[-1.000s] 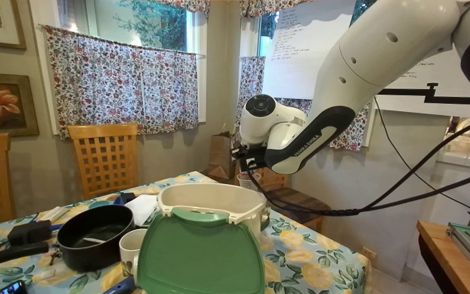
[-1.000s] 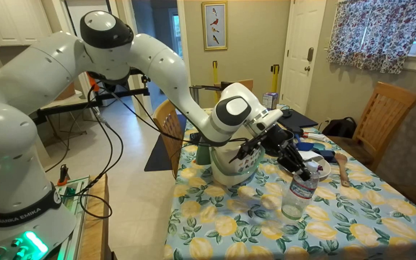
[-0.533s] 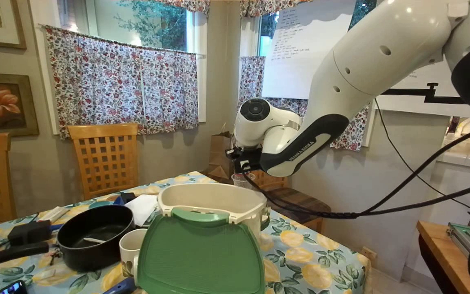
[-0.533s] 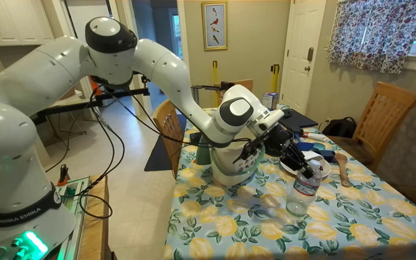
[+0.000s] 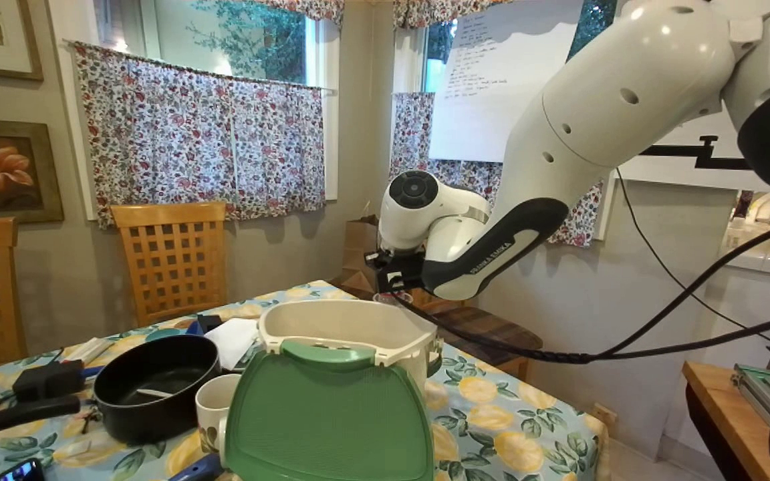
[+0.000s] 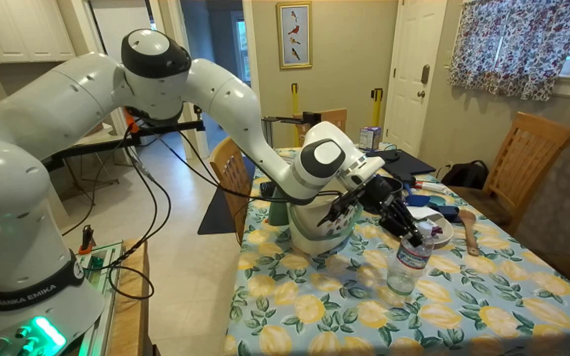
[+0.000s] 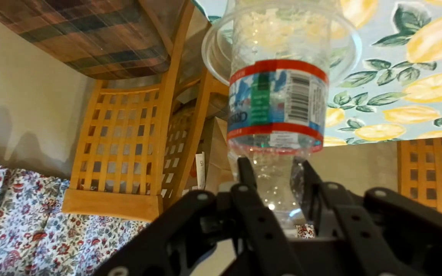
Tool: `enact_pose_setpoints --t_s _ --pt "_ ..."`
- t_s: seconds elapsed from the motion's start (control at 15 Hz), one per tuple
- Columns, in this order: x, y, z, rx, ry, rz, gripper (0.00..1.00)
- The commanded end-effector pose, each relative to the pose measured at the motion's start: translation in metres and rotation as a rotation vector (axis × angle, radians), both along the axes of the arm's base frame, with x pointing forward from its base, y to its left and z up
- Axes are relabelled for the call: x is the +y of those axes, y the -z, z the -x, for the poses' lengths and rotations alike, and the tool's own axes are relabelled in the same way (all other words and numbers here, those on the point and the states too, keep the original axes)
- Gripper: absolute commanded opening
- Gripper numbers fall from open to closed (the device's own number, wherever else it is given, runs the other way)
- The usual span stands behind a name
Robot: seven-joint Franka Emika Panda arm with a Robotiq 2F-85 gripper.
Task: Take the water bottle and cup out of the basket.
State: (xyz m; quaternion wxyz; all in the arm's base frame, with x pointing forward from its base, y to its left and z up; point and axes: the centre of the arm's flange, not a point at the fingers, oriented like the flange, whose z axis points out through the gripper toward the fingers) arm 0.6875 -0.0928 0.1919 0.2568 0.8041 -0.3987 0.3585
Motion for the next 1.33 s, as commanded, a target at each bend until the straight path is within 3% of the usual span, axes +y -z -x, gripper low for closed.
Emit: enact_pose_setpoints --t_s 0.0,0.2,0.33,0.47,0.8,1.27 --pt "0.0029 0.0121 -0.0078 -0.031 0.009 -0.03 0.08" --pt "0.0048 0.0149 -0.0078 -0.029 0.011 -0.033 0.08" --pt "0.006 0.0159 -0.0076 -0.029 0.012 -0.036 0.51" --pt "0.0063 0.0157 -0.0078 -0.029 0.013 -0.036 0.6" --pt "0.0081 0.0164 -0.008 -0.029 0.012 -0.039 0.96" --pt "0.0126 0.0117 -0.0067 -0.035 0.006 -0.044 1.0"
